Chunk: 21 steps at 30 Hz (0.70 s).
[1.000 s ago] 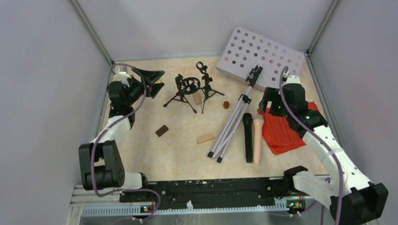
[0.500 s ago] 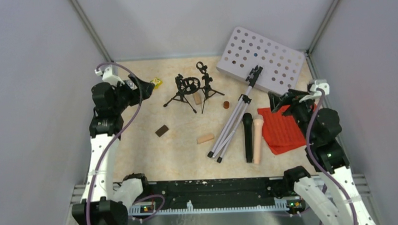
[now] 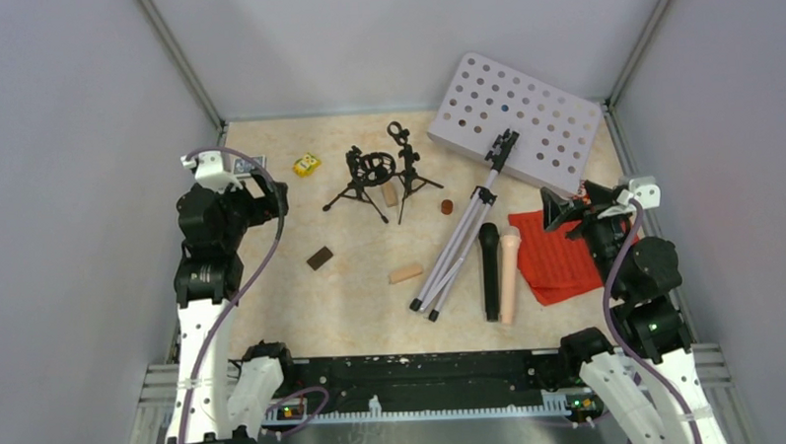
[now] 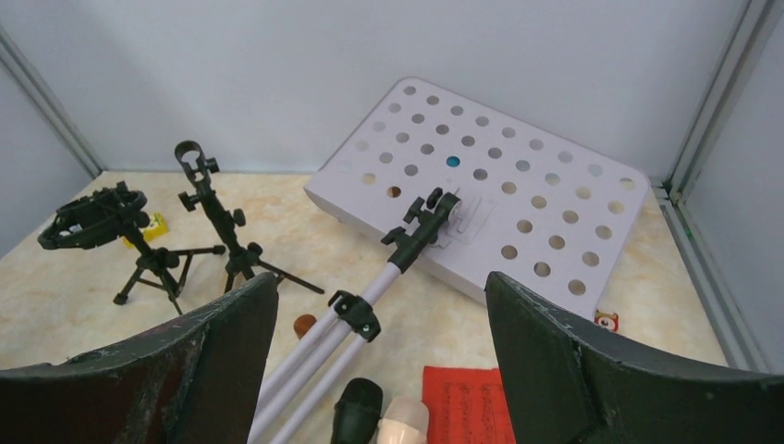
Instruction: Pack up the instrument practice props
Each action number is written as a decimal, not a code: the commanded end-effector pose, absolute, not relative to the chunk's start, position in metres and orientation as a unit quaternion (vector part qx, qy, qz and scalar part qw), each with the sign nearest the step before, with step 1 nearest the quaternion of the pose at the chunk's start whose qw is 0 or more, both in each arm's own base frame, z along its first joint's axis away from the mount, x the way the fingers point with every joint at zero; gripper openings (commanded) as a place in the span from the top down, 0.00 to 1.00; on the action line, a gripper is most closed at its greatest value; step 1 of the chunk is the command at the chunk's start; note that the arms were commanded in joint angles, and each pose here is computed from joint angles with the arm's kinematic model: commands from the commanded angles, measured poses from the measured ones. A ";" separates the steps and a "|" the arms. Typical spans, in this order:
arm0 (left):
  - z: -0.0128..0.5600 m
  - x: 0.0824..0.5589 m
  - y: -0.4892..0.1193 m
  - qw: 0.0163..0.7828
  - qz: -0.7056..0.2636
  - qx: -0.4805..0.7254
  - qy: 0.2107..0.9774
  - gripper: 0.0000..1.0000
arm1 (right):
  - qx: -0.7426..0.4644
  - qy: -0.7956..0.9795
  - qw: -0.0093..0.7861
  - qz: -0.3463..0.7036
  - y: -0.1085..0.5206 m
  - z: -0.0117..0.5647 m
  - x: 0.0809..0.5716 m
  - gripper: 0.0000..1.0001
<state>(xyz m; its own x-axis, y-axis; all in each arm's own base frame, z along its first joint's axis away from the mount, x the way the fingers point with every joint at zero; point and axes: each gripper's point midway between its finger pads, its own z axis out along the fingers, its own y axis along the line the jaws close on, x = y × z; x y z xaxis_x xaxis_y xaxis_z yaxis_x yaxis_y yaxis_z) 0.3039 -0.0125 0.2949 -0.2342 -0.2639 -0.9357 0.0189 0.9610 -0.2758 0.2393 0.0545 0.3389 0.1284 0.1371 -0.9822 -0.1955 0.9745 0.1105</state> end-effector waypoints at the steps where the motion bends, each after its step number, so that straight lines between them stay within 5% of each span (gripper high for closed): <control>1: 0.285 0.303 -0.004 0.615 -0.088 -0.075 0.780 0.01 | 0.000 0.655 0.748 0.107 0.046 0.344 0.230 0.18; 21: 0.252 0.314 -0.024 0.581 -0.133 -0.078 0.799 0.01 | 0.031 0.712 0.693 0.106 0.041 0.295 0.227 0.19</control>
<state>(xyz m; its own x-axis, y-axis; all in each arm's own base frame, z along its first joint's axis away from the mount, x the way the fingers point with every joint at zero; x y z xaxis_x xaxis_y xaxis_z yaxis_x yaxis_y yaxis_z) 0.3067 -0.0228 0.2442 -0.3509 -0.2639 -0.8984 0.0200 0.9571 -0.2890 0.2279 0.0428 0.2933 -0.0450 0.1751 -0.9835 -0.1082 0.9779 0.1791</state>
